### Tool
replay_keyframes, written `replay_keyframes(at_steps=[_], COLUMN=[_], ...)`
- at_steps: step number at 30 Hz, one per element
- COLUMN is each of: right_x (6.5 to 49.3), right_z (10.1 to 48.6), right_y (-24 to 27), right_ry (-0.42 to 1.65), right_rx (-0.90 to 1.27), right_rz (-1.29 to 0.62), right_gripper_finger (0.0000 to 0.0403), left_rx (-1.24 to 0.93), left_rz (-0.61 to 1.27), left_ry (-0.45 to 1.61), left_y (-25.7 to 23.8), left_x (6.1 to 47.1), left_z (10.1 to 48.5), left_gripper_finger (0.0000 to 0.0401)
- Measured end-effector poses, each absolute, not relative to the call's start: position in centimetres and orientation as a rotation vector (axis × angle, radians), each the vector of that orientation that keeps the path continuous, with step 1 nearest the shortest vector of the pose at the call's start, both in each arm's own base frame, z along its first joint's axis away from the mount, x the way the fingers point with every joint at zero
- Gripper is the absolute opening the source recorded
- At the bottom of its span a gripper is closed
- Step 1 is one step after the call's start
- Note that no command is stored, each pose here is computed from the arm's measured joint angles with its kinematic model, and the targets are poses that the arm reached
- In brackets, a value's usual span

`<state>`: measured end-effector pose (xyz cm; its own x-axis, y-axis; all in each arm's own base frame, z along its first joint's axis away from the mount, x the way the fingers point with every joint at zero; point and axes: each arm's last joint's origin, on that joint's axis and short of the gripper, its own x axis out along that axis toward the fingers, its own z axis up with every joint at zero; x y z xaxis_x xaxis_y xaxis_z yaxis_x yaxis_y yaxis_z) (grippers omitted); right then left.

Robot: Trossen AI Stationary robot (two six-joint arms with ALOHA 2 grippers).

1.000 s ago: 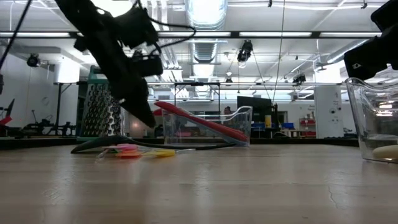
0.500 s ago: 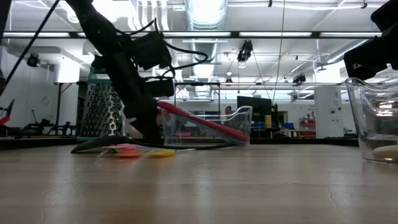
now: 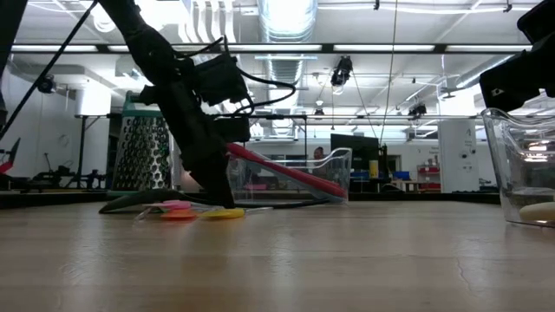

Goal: Pick & Place Kitchen Items
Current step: Put the black slotted spoon into the top transparent bin

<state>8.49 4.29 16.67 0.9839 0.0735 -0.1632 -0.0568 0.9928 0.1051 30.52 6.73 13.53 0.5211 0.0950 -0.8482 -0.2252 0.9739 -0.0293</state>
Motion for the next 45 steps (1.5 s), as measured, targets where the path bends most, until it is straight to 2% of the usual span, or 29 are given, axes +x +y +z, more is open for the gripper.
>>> replay_keyframes(at_steps=[5,30,45], right_x=[8.5,8.5,8.5], right_z=[16.7,16.7,16.7], right_y=[4.3,4.3,4.3], right_ry=[0.167,0.167,0.167], right_rx=[0.1,0.101,0.101], right_rz=[0.066,0.066,0.066], right_gripper_finger=[0.0009,0.0008,0.0008], left_rx=[-0.149,-0.118,-0.092], left_rz=[0.181,0.166,0.155], left_ry=[0.999,1.014,1.025], left_y=[6.7,7.1,6.9], left_x=[30.4,30.2,29.2], left_z=[13.8,13.6,15.1], left_gripper_finger=[0.0282,0.0082,0.0079])
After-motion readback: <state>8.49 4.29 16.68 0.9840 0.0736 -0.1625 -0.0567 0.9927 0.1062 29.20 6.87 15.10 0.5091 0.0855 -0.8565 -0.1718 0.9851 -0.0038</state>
